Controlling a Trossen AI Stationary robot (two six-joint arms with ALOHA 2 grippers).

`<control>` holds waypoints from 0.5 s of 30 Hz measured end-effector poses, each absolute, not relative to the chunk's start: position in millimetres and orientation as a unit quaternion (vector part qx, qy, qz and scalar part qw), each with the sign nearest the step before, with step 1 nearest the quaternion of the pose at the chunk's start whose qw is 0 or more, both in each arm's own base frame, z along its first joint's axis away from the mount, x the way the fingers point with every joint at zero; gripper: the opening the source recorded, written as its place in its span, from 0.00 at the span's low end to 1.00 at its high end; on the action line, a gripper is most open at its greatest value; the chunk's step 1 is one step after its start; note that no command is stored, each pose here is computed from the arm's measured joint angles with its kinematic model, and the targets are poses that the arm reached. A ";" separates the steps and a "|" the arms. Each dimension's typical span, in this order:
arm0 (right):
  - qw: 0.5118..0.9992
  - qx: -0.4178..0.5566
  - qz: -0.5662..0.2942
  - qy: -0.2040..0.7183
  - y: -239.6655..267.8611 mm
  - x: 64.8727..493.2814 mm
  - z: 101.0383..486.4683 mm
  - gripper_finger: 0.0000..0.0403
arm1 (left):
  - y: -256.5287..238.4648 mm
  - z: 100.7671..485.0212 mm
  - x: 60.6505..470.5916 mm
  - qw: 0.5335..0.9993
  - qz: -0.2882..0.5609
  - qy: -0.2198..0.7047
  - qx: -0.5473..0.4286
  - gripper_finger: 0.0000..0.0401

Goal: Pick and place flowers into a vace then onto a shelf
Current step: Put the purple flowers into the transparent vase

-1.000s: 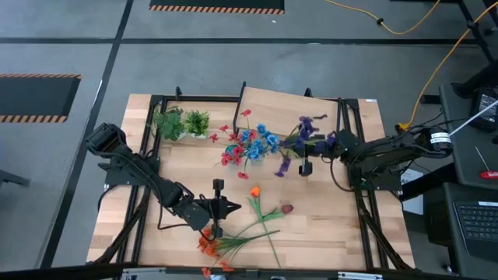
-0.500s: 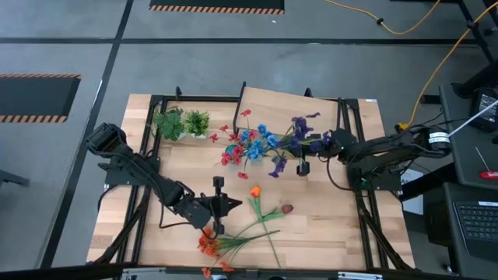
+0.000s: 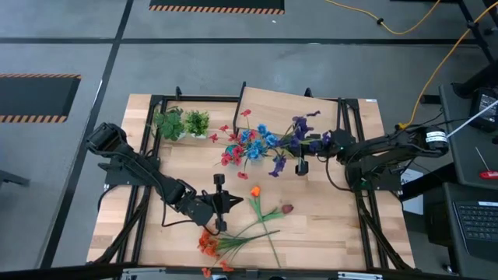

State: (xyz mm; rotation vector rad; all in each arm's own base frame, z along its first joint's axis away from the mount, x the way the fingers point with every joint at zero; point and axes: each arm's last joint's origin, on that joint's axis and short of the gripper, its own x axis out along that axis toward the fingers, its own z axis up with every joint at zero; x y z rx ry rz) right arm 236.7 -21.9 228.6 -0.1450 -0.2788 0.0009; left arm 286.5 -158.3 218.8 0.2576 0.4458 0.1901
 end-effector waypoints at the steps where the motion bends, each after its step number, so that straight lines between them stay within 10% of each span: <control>1: 0.988 -0.073 0.000 -0.138 -22.0 237.3 227.7 0.01 | -158.3 218.8 286.5 0.963 0.094 0.220 0.127 0.00; 15: 0.991 -0.070 0.000 -0.118 -23.2 246.6 212.2 0.01 | -158.3 218.6 286.5 0.963 0.094 0.220 0.126 0.00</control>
